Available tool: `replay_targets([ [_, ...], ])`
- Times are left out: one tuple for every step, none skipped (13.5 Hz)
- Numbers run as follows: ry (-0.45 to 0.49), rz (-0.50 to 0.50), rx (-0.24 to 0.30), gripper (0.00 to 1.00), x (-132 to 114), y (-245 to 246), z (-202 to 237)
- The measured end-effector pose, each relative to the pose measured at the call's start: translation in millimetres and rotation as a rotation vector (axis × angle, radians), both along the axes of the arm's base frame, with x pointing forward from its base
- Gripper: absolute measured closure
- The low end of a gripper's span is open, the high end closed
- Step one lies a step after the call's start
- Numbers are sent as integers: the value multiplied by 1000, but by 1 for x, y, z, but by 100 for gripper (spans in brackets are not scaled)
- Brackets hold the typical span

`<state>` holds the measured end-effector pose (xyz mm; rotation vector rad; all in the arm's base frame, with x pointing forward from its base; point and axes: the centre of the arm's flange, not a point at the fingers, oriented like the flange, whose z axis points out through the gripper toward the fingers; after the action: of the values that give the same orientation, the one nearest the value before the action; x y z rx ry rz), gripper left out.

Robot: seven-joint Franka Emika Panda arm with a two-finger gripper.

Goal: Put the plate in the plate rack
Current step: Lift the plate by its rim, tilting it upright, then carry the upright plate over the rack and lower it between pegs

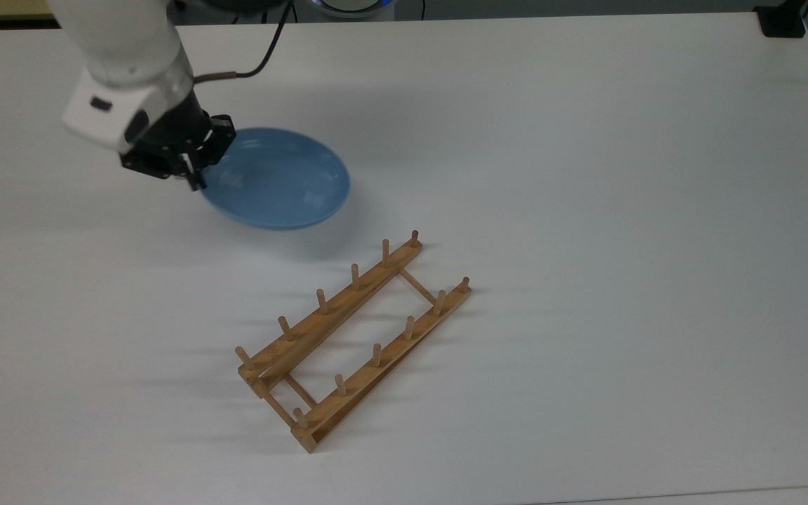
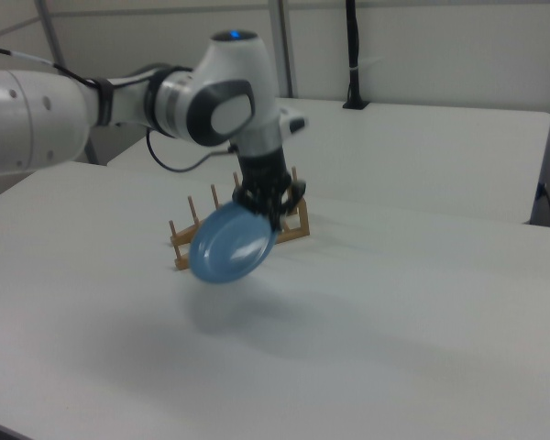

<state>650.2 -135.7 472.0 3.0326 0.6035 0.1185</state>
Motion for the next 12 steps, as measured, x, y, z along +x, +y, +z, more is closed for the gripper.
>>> replay_targets([
  [-76,-7,-20,95,4,3,19],
  [-175,-22,-47,95,9,7,42],
  [-238,-35,-68,95,12,10,56],
  [-308,-57,-89,95,17,15,67],
  [-391,-82,-115,95,24,28,78],
  [-448,-90,-150,95,29,45,85],
  [-471,-83,-179,95,32,56,87],
  [-489,-77,-205,95,34,71,89],
  [-508,-74,-229,95,36,87,90],
  [-536,-77,-263,95,38,112,91],
  [-553,-82,-287,95,38,126,92],
  [-571,-89,-315,95,38,139,92],
])
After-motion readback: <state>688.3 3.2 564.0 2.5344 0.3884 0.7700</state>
